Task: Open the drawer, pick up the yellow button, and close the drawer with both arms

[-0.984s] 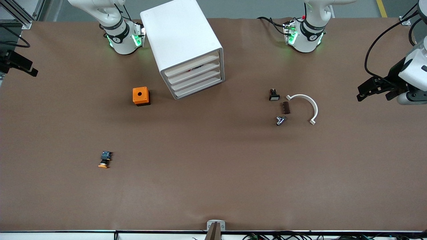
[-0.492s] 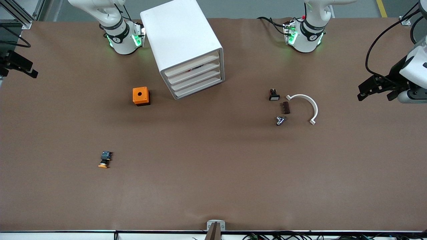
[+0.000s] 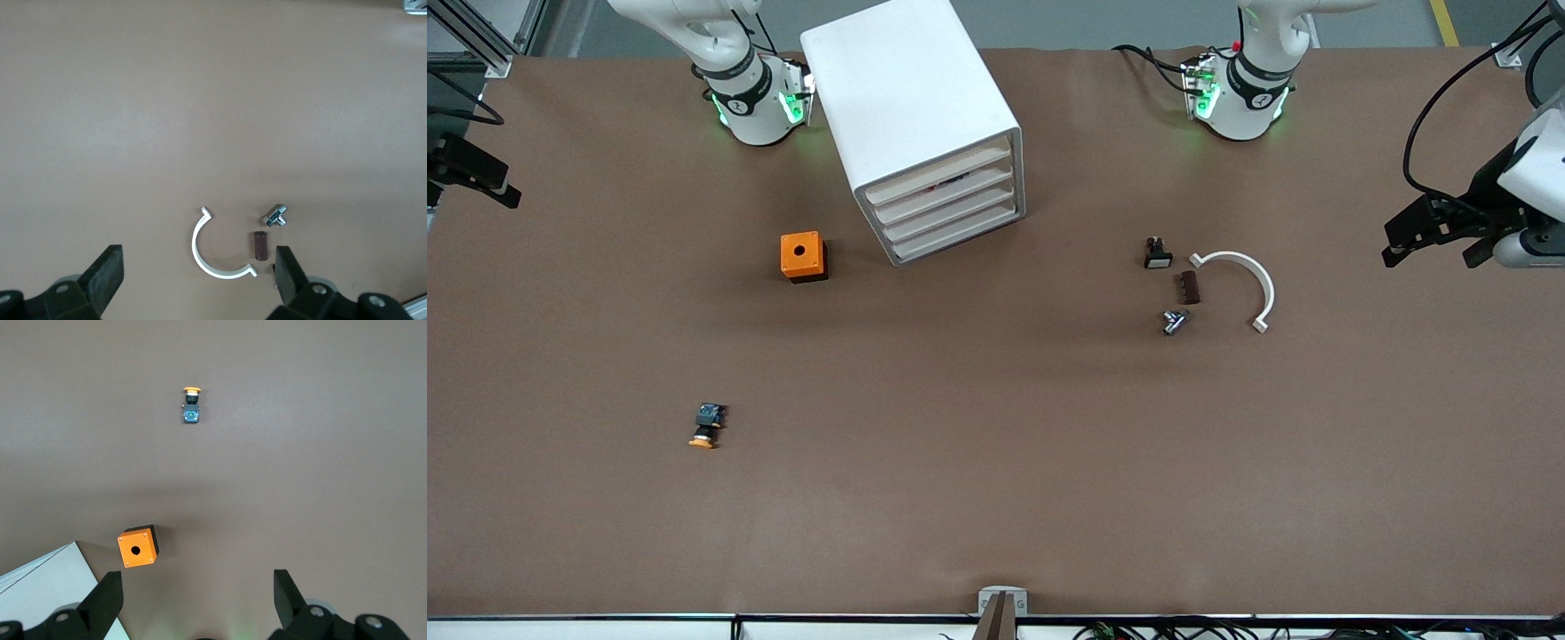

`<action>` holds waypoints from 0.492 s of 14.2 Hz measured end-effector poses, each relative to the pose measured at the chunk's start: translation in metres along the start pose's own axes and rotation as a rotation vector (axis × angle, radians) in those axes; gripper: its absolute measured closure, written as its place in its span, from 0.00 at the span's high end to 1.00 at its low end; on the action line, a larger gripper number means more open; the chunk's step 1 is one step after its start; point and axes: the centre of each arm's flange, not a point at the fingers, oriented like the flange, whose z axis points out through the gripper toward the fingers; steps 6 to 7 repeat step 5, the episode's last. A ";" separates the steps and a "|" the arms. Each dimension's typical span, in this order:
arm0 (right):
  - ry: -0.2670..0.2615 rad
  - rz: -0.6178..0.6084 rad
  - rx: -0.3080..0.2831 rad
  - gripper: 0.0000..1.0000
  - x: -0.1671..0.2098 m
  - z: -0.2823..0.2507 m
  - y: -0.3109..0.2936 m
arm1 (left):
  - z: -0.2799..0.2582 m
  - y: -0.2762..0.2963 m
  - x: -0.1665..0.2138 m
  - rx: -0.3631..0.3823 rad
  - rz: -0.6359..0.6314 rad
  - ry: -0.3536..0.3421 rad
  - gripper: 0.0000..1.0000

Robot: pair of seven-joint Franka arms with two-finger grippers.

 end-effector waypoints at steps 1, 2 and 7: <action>0.000 0.000 0.000 1.00 0.000 0.000 0.000 | -0.001 0.000 0.000 0.000 0.000 0.002 1.00; -0.001 0.000 0.000 1.00 0.000 0.000 0.000 | -0.001 0.000 0.000 0.000 -0.001 0.003 1.00; -0.007 -0.001 0.000 1.00 -0.001 0.001 -0.001 | -0.001 0.000 0.000 0.000 -0.002 0.003 1.00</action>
